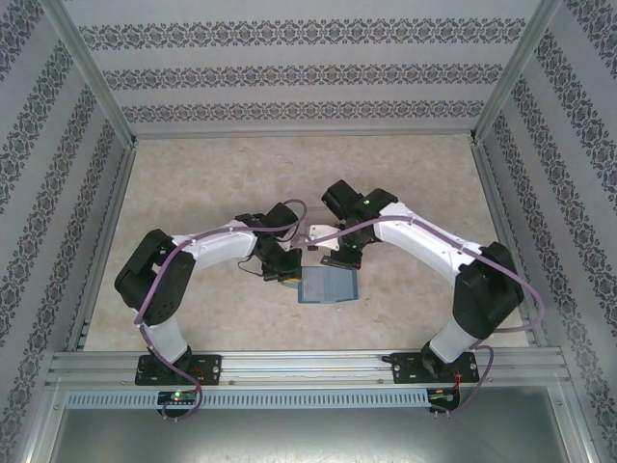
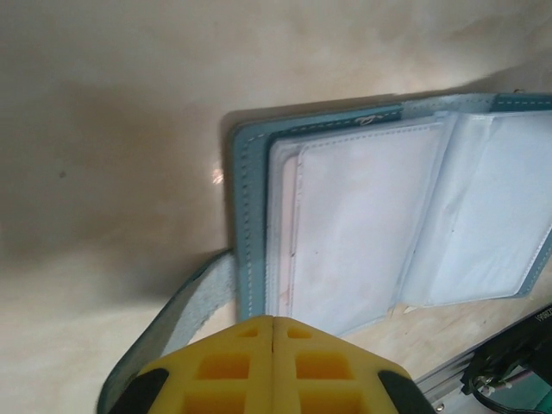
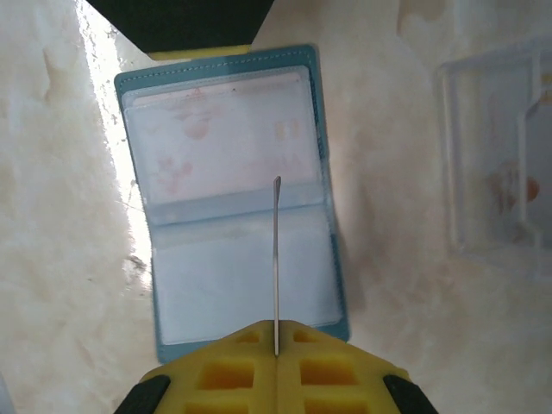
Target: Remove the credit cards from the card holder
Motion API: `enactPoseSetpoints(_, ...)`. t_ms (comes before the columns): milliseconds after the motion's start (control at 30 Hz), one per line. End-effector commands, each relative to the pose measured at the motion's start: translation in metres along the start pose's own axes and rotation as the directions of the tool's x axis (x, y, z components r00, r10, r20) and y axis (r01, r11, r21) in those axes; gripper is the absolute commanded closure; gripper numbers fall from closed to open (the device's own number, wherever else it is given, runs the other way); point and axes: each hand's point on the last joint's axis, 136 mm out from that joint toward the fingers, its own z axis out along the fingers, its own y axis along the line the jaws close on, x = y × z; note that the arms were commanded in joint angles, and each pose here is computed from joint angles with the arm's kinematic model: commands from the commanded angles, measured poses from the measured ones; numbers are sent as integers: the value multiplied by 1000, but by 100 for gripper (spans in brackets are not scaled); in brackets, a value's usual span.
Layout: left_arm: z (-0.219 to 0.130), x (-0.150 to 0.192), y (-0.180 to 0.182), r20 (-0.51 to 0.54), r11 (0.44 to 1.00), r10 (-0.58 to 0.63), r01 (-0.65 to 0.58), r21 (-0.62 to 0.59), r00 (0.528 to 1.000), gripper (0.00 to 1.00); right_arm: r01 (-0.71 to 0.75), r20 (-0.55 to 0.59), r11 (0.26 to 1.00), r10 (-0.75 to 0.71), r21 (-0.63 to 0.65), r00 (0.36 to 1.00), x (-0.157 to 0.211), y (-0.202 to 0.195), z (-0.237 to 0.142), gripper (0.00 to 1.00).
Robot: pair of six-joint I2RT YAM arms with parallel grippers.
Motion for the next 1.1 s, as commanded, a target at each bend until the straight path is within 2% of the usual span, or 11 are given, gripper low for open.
enactPoseSetpoints(0,-13,-3,7,43,1000,-24,24,5,999,100,122,-38,991,-124,-45,992,0,-12,-5,100)
enactPoseSetpoints(667,-17,4,32,53,996,-93,93,-1,994,100,186,-98,982,-189,-43,977,-32,-124,-3,100)
enactPoseSetpoints(1067,-16,6,37,56,993,-114,114,3,992,100,214,-103,973,-221,-82,970,-39,-145,17,100)
